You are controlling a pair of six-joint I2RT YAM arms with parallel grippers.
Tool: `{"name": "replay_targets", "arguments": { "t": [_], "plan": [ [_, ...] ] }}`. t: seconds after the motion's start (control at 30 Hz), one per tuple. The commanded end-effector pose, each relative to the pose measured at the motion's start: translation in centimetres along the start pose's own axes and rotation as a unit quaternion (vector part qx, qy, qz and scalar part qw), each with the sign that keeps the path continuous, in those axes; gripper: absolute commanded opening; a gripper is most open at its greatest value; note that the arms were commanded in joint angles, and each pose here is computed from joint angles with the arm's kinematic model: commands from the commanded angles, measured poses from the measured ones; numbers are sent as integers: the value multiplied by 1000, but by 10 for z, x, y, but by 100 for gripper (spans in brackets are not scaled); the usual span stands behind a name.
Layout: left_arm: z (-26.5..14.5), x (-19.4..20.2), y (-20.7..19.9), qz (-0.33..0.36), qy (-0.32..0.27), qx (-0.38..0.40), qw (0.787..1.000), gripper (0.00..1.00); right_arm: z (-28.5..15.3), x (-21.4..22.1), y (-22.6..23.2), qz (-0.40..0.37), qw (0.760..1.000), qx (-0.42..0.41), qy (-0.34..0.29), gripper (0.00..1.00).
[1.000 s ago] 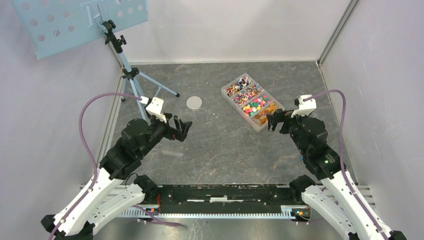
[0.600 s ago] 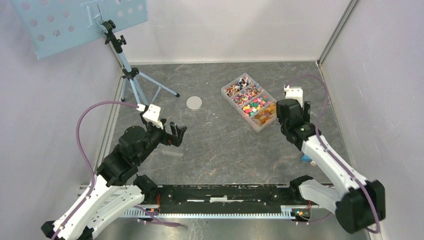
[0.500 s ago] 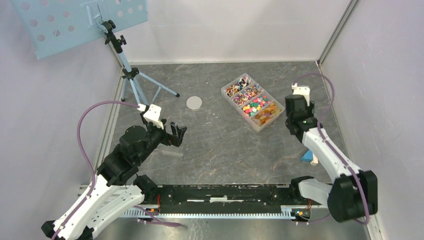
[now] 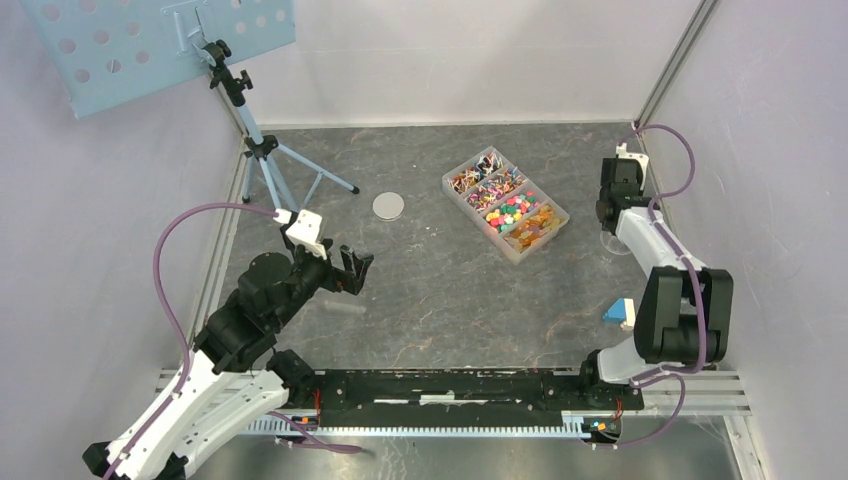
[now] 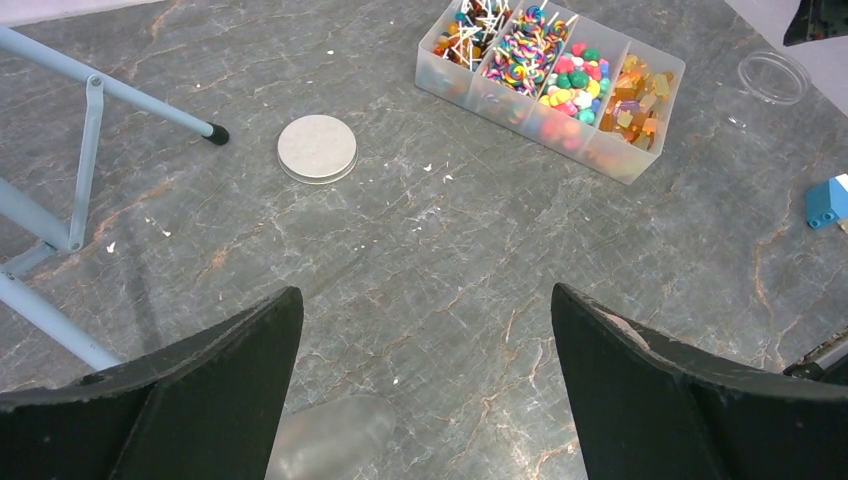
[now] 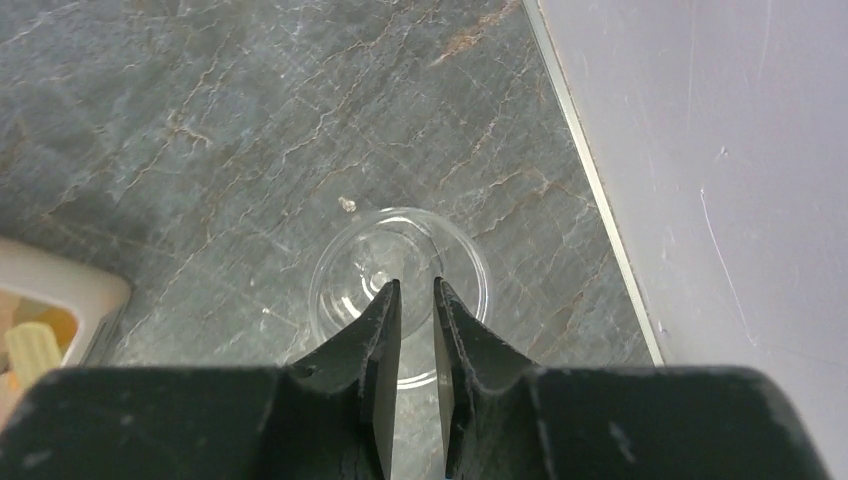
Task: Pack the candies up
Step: Move the packing bottle to the center of the board.
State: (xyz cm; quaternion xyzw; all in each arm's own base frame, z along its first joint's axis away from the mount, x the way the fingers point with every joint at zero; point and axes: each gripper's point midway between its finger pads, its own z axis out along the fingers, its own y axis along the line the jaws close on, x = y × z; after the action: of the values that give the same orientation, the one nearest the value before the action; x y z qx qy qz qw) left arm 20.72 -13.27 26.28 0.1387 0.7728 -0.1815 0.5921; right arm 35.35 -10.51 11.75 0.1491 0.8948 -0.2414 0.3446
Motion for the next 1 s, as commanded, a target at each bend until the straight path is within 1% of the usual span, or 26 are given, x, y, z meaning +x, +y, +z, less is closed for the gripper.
{"name": "replay_targets", "arguments": {
  "t": [0.0,0.3,0.43,0.6,0.97],
  "plan": [
    [-1,-5,1,10,-13,0,1000,100,13,-10,-3,3,1000,-7,6,23],
    [0,-4,-1,13,-14,7,1000,100,27,21,8,-15,998,-37,47,21],
    [0,-4,-1,16,-14,7,1000,100,27,37,18,-16,996,-64,62,20],
    [0,-3,0,19,-16,6,1000,100,20,51,25,-14,993,-93,71,19],
    [0,-3,1,22,-16,3,1000,100,-13,86,58,-11,974,-215,77,18]
  ]
}}
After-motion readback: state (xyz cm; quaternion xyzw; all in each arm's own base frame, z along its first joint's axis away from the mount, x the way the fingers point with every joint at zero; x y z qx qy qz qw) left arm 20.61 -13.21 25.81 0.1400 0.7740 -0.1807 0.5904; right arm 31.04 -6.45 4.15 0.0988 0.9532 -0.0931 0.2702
